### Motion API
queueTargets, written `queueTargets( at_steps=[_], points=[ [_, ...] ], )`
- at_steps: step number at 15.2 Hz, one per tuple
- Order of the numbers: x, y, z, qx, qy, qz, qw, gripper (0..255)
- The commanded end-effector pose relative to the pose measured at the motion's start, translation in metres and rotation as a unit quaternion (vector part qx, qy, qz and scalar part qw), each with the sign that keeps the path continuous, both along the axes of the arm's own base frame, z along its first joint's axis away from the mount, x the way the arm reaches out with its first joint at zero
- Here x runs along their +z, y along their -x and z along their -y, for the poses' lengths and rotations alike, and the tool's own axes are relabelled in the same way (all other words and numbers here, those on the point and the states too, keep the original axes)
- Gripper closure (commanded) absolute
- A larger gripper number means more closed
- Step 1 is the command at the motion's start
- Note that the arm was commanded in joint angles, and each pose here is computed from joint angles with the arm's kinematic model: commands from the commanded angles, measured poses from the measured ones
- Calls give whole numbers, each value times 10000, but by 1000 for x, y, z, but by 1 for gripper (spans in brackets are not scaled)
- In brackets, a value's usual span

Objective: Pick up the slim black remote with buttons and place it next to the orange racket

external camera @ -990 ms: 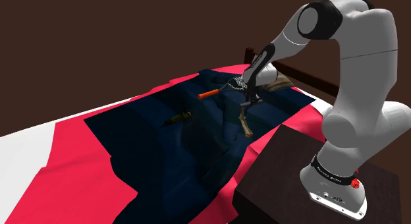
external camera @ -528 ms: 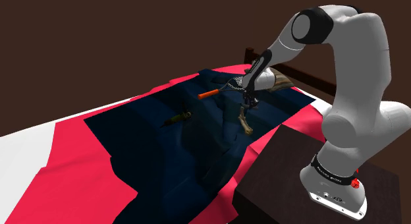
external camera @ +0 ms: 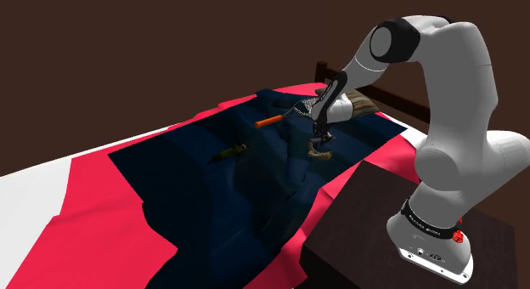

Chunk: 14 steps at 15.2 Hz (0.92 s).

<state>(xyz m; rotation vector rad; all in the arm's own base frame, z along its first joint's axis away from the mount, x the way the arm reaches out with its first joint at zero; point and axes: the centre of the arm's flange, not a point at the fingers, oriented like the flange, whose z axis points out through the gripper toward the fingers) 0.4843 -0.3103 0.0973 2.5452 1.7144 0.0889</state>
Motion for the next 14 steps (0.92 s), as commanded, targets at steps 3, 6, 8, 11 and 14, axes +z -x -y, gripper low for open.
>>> queueTargets(
  at_steps=[3,6,8,11,14],
  points=[
    [-4,3,-1,0,-27,-45,10000,255],
    [-3,4,-1,0,-28,-45,10000,0],
    [-4,4,0,0,-28,-46,10000,0],
    [9,4,-2,0,-27,-45,10000,0],
    [45,6,-2,0,-27,-45,10000,0]
  ],
)
